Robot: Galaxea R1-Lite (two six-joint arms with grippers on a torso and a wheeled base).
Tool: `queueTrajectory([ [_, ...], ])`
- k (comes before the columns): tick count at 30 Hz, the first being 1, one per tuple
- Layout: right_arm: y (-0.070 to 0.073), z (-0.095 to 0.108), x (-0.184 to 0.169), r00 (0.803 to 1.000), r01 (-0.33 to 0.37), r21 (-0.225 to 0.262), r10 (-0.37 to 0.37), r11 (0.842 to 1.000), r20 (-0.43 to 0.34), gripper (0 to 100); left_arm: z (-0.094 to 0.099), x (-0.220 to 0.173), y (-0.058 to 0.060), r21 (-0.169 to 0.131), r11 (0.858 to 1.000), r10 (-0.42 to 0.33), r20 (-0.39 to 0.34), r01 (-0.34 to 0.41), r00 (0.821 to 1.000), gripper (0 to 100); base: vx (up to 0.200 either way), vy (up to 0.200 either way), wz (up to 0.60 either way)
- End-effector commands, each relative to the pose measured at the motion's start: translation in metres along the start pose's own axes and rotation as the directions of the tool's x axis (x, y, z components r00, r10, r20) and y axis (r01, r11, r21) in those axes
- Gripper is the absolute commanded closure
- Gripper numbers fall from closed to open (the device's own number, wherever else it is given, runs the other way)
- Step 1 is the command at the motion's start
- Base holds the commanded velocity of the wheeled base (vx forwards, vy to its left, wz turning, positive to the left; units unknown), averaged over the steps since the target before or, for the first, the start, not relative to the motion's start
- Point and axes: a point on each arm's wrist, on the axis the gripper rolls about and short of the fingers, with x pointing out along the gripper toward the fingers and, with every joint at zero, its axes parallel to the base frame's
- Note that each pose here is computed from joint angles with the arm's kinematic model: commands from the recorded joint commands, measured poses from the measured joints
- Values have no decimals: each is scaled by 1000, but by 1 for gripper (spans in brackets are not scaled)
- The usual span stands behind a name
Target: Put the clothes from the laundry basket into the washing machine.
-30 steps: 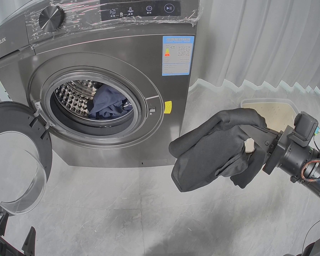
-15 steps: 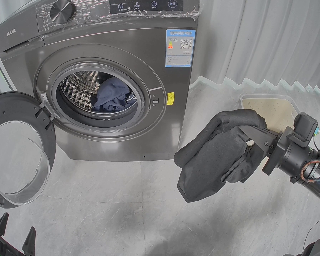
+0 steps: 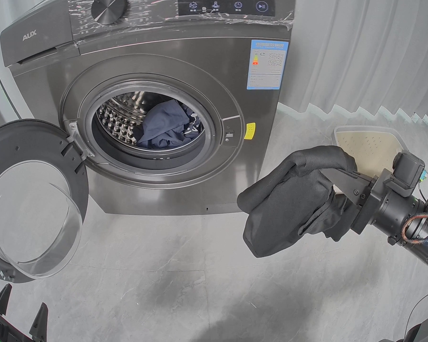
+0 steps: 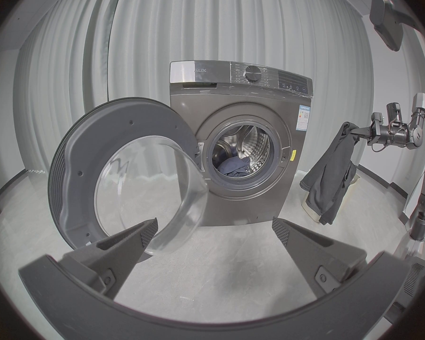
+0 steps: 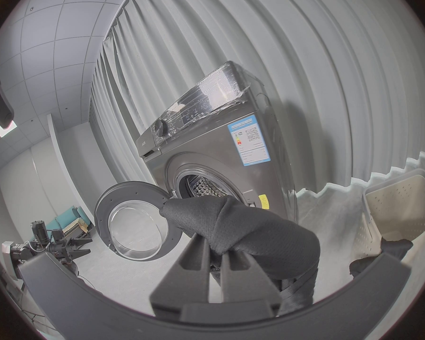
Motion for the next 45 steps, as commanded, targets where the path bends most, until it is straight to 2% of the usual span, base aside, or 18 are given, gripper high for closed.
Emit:
queueTrajectory([
  [1,0,-1,1,1000,-2,0,2,1000,-2,100,-5,0,0,0,1000,0,2,0,1000,0,0,200,0],
  [7,0,-1,1,1000,-3,0,3,1000,-4,100,-5,0,0,1,1000,0,2,0,1000,0,0,200,0],
  [13,1,-2,2,1000,-5,-1,5,1000,-11,100,-5,0,0,9,1000,-2,2,1,1000,0,0,0,0],
  [16,0,-9,8,999,-5,-2,5,1000,-39,100,-5,0,0,20,1000,0,2,0,1000,0,0,0,0],
  [19,5,-14,14,998,-22,5,22,1000,-57,100,-5,0,0,21,1000,-2,2,1,1000,0,0,0,0],
  [21,8,-18,24,997,-29,9,29,1000,-69,100,-5,0,0,35,999,-2,2,1,1000,0,0,0,0],
  [28,10,-13,44,999,-42,8,42,999,7,100,-5,0,0,47,999,0,2,0,1000,0,0,0,0],
  [31,10,-18,47,999,-42,4,42,999,7,100,-5,0,0,47,999,-2,2,1,1000,0,0,0,0],
  [35,22,-22,51,998,-68,12,68,998,1,100,-4,0,0,62,998,-9,14,8,1000,0,0,0,0],
  [36,24,-22,52,997,-72,15,72,997,3,100,-1,-1,0,61,998,-8,33,6,999,0,0,0,0],
  [37,28,-23,55,997,-81,19,81,997,3,100,15,-4,-1,56,998,-15,97,10,995,0,0,0,0],
  [38,31,-24,57,996,-86,24,86,996,1,100,31,-9,-2,64,998,-33,156,24,987,0,0,0,0],
  [39,32,-25,58,996,-88,31,88,996,-1,100,41,-11,-2,76,996,-66,179,53,982,0,0,0,0],
  [41,38,-27,63,995,-98,62,98,993,-1,100,47,-6,-5,111,977,-199,133,185,971,0,0,0,0],
  [42,39,-27,63,995,-99,64,100,993,-1,100,47,-6,-6,113,974,-209,128,195,969,0,0,0,0],
  [43,44,-27,69,995,-104,83,104,991,9,100,47,4,-9,98,941,-327,39,322,944,0,0,0,0],
  [44,44,-26,71,995,-103,87,102,991,17,100,47,9,-9,88,930,-359,7,357,933,0,0,0,0],
  [45,46,-24,77,994,-106,90,103,990,37,100,51,20,-10,63,908,-410,-58,413,910,0,0,0,0],
])
